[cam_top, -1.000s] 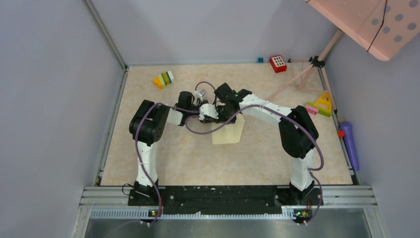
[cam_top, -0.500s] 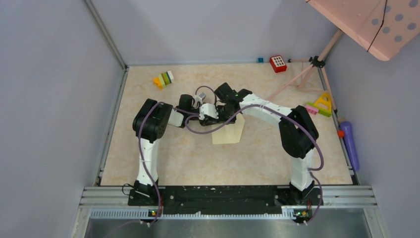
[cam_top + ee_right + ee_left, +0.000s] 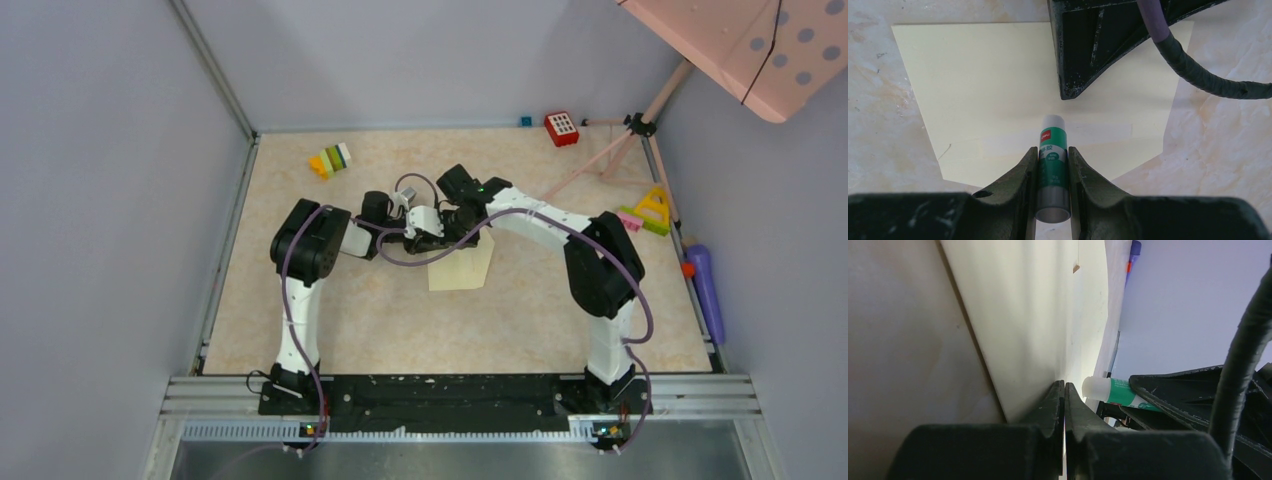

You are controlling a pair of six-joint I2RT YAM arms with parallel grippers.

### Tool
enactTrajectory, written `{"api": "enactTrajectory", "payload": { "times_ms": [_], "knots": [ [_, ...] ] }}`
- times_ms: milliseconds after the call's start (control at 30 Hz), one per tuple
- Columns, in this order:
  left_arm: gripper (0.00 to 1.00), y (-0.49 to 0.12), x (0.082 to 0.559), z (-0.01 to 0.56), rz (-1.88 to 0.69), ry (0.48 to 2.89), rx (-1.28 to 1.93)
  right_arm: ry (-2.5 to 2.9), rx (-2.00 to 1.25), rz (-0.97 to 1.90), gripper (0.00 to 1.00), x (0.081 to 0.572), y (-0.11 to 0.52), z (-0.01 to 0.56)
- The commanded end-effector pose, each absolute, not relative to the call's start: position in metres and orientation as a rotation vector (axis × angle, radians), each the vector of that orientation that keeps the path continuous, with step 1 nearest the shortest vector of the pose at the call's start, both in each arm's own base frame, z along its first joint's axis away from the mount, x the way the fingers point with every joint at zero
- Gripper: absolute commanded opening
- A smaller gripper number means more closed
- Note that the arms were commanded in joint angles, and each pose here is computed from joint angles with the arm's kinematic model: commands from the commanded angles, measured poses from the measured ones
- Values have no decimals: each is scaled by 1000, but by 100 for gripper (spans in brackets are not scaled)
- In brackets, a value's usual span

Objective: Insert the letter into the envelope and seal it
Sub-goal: Paint the envelope at the center of the board.

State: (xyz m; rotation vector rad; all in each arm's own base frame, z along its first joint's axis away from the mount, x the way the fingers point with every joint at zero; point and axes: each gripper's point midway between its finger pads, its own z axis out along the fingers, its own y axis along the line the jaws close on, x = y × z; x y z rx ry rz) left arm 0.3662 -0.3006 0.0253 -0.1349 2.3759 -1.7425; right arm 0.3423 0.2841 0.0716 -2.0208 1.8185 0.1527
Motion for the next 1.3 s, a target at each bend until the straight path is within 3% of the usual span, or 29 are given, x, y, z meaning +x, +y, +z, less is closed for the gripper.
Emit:
{"api": "enactTrajectory", "payload": {
  "times_ms": [0, 1267],
  "knots": [
    [0, -296, 354, -19, -1648, 2488, -238, 1806, -2009, 155, 0, 352, 291, 79],
    [0, -296, 349, -25, -1567, 2562, -181, 1797, -1887, 5, 0, 389, 299, 68]
  ]
}}
